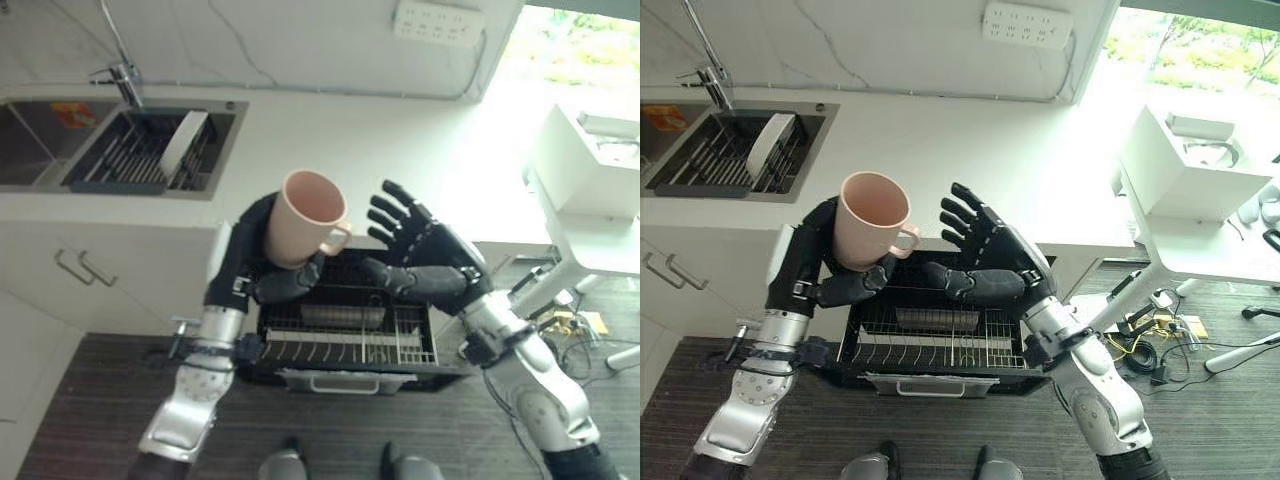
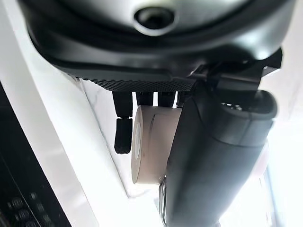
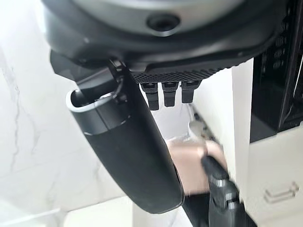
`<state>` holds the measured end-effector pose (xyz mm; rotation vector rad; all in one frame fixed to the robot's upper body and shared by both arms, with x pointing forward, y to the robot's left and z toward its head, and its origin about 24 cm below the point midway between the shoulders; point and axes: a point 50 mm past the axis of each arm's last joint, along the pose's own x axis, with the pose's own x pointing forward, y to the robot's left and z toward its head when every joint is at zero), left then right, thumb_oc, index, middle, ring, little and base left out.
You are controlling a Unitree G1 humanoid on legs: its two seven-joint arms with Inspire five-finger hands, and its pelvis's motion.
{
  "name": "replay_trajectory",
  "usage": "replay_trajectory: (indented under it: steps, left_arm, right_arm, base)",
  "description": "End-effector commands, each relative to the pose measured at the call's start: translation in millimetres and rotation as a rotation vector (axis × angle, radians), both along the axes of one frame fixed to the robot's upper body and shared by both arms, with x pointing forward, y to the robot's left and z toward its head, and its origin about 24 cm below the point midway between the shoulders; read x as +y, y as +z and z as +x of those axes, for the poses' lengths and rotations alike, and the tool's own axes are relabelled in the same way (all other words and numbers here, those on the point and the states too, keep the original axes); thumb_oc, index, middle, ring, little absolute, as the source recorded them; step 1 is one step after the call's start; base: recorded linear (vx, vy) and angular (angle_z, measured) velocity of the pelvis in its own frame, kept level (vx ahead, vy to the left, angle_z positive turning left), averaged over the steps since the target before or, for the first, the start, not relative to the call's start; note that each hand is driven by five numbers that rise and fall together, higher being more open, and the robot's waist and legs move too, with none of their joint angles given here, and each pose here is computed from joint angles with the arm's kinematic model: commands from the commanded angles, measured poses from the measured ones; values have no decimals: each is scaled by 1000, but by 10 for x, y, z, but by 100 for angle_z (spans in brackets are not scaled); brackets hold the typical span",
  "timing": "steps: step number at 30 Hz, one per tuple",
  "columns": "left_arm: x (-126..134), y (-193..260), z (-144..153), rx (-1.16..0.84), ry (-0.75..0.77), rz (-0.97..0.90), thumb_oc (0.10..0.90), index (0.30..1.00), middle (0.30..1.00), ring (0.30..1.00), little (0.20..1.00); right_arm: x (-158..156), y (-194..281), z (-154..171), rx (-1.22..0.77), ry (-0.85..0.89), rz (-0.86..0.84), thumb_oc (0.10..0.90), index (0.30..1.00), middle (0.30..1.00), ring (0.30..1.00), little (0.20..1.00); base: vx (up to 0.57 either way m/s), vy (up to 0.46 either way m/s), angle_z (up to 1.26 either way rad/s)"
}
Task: Place the dishes in the dishwasher.
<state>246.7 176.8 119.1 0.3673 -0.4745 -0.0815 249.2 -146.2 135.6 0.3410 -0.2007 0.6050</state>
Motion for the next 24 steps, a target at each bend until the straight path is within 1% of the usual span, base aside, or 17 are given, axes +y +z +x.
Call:
replay_trajectory:
  steps: [1, 7, 13, 15, 18, 22, 24]
  left_arm:
    - [-133, 444, 14, -262, -103, -17, 400, 300, 300, 300, 300]
    - [-291, 466, 33, -264, -208, -29, 400, 300, 300, 300, 300]
    - [-393, 479, 39, -267, -268, -42, 400, 300, 300, 300, 300]
    - [-431, 473, 36, -265, -285, -40, 400, 300, 300, 300, 300]
    - [-479, 469, 47, -279, -268, -12, 400, 300, 300, 300, 300]
    - [-510, 457, 55, -288, -242, 7, 400, 300, 300, 300, 300]
    - [-526, 448, 55, -292, -232, 8, 400, 300, 300, 300, 300]
  right_arm:
    - [18, 373, -7, -189, 45, 130, 800, 900, 900, 900, 900]
    - [126, 327, 7, -167, 70, 134, 800, 900, 900, 900, 900]
    - [192, 305, 41, -144, 76, 147, 800, 900, 900, 900, 900]
    - [222, 300, 43, -120, 97, 184, 800, 900, 900, 900, 900]
    - [297, 297, 60, -68, 141, 289, 800, 900, 900, 900, 900]
    - [354, 324, 59, -63, 145, 340, 800, 900, 900, 900, 900]
    - [370, 362, 58, -64, 140, 396, 800, 900, 900, 900, 900]
  base:
    - [0, 0, 0]
    - [11, 9, 0]
    - [14, 9, 3]
    - [0, 0, 0]
    - [0, 0, 0]
    - [0, 0, 0]
    - [0, 0, 0]
